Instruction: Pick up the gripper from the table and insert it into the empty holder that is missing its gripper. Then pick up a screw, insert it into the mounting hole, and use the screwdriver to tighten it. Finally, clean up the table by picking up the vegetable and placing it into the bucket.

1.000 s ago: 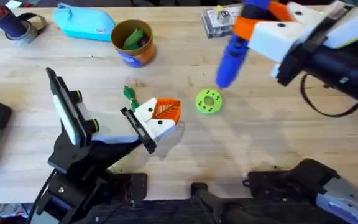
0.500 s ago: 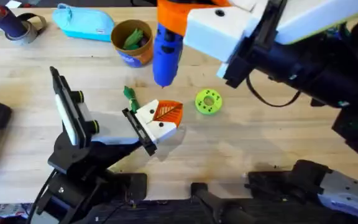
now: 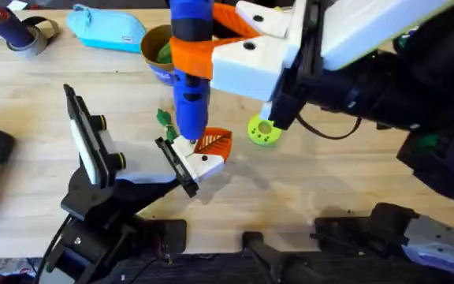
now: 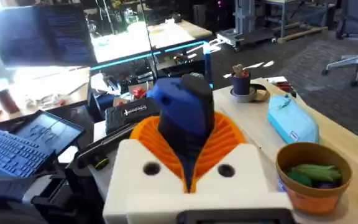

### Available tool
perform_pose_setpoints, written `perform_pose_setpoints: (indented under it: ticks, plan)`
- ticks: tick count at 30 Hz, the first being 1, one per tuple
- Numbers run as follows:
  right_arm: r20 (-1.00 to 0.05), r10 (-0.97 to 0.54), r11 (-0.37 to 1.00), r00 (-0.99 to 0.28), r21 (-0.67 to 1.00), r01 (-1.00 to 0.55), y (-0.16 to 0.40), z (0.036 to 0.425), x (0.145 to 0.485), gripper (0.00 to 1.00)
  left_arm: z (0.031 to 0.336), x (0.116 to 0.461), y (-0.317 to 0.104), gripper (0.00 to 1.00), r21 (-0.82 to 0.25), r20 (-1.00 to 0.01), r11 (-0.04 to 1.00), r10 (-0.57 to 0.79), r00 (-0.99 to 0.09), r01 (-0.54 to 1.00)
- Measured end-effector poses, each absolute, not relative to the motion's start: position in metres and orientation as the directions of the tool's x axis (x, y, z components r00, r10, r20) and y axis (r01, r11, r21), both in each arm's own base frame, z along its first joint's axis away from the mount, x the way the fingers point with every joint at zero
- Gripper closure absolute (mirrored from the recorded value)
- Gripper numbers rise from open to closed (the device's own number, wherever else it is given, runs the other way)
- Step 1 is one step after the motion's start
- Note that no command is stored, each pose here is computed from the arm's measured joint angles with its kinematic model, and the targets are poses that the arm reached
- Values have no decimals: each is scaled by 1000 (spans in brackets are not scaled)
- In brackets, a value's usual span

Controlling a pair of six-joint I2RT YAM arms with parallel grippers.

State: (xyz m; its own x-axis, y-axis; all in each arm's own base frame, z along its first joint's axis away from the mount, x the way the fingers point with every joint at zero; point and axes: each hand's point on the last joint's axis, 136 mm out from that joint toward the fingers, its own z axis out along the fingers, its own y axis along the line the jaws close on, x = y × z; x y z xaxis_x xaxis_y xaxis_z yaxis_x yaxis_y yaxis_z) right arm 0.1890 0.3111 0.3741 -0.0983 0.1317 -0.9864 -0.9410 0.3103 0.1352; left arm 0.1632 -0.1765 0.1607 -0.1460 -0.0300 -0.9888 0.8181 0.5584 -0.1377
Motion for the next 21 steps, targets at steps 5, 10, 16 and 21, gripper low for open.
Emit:
perform_pose_setpoints:
  ticks: [5,10,16,21]
  plan:
    - [-986,124,300,-115,147,-943,312,371,187,976,161,163,-176,991,-138,-989,558,-30,-146,818]
    - [-986,111,299,-125,153,-942,316,366,189,976,161,163,-176,991,-138,-989,558,-30,-146,818]
    - [-989,97,302,-109,134,-944,320,361,193,976,161,163,-176,991,-140,-989,559,-31,-148,818]
    - [-991,94,303,-98,122,-945,320,361,193,976,161,163,-176,991,-140,-988,558,-31,-148,818]
